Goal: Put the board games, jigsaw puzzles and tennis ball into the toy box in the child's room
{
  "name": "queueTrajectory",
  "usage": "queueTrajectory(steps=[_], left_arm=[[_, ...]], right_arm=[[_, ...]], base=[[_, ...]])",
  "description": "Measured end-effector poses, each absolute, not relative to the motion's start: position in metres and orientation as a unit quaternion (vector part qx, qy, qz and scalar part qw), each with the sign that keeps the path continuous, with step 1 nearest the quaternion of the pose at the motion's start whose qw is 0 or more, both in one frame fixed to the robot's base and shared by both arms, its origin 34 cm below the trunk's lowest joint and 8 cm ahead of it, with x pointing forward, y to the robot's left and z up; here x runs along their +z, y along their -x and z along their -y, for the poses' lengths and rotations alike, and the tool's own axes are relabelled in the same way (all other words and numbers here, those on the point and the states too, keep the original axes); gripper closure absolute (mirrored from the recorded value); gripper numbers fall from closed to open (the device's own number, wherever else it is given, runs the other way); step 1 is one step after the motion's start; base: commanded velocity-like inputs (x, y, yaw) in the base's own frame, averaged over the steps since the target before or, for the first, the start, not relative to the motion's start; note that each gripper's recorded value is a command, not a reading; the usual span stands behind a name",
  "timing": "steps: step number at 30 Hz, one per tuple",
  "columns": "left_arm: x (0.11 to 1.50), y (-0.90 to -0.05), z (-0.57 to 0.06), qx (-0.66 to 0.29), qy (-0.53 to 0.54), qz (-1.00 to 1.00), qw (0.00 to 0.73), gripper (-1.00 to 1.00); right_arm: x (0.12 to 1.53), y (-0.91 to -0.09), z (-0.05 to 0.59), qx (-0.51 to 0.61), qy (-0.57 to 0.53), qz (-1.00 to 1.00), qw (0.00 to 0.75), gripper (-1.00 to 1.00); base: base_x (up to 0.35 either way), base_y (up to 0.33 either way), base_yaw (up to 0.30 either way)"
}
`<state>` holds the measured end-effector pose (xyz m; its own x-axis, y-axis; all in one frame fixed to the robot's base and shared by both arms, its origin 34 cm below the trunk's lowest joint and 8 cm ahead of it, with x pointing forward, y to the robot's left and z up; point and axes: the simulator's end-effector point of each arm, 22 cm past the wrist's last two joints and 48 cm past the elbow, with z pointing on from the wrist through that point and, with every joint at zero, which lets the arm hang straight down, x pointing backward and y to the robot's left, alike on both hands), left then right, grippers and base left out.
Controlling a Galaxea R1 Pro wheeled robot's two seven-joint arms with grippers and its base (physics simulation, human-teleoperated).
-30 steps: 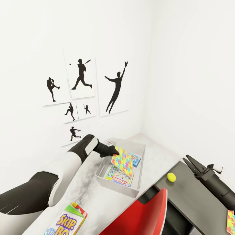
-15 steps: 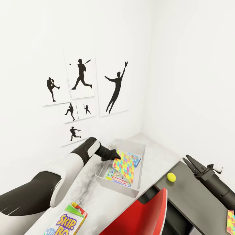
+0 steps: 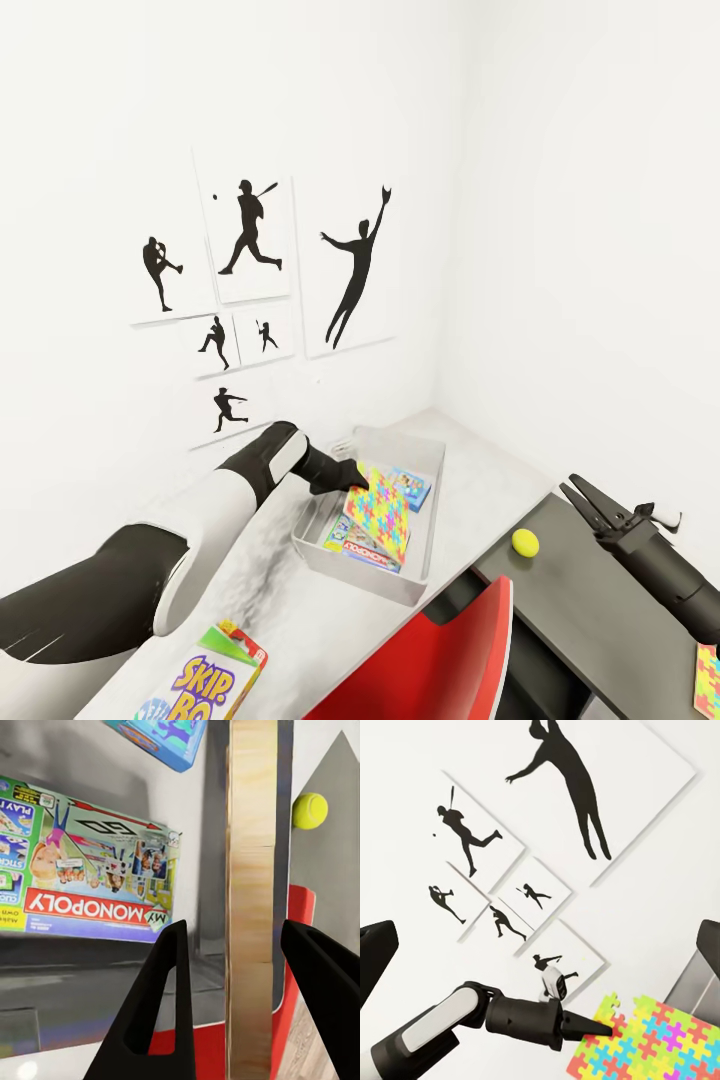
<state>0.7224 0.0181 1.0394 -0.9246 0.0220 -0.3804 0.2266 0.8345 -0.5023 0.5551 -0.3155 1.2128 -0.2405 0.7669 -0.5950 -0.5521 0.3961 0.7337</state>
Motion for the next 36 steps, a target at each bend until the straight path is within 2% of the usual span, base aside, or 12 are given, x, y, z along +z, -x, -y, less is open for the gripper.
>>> queueTrajectory(steps=[36], left_arm=[[1.008,-0.736,-0.019,-0.263,-0.078,-0.942,0.193,1.0]], right_arm=[[1.188,-0.566,0.315,0.539,-0.109,-0.589,0.592,-1.0]], base=[[0.0,0.0,0.0]])
